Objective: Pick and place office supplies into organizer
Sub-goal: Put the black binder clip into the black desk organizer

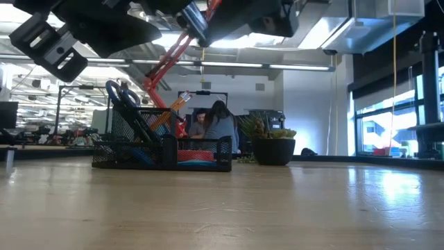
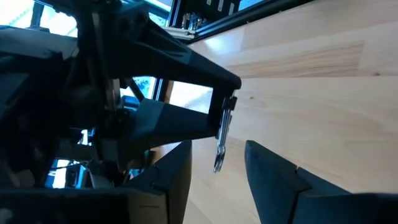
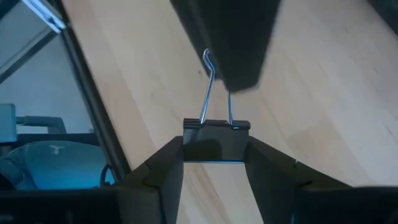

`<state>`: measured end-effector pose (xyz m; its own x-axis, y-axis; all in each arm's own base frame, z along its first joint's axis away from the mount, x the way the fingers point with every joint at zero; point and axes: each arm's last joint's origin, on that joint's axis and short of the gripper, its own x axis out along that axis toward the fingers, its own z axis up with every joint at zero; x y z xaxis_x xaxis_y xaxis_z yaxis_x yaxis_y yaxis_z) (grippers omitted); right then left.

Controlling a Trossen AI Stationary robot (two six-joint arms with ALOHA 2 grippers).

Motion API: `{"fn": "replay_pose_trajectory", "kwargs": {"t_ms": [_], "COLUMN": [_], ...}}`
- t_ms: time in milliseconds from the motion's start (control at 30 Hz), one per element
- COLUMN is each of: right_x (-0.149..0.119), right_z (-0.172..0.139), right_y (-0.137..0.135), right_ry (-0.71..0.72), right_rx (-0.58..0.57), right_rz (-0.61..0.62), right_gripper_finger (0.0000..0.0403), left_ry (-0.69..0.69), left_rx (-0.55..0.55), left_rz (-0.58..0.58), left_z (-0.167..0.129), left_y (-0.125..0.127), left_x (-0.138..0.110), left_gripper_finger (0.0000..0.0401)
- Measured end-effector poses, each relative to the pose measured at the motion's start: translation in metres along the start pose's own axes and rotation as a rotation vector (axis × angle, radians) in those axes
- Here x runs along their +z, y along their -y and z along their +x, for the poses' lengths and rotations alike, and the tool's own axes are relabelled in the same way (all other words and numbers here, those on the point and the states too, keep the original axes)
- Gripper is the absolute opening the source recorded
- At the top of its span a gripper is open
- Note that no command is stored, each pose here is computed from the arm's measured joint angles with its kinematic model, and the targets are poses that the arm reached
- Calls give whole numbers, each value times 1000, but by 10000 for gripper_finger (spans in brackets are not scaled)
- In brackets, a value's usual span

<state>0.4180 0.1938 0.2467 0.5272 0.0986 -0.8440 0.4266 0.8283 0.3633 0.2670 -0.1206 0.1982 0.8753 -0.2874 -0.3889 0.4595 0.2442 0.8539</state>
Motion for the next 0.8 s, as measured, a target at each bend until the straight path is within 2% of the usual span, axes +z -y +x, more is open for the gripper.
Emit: {"fn": "replay_pose_trajectory", "kwargs": {"t_ms": [267,800], "right_x": [2,2], "right_z": [0,-1], "right_y": [-3,-3], "right_ry": [23,22], "right_rx": [33,31], "right_rz": [-28,-27], "right_gripper_finger": [160,160], "left_ry": [2,1], "left_rx": [-1,-1], "left_rz": [0,0], "left_z": [0,0], "left_y": [0,1], "left_x": [1,1], "left_gripper_finger": [137,51]}}
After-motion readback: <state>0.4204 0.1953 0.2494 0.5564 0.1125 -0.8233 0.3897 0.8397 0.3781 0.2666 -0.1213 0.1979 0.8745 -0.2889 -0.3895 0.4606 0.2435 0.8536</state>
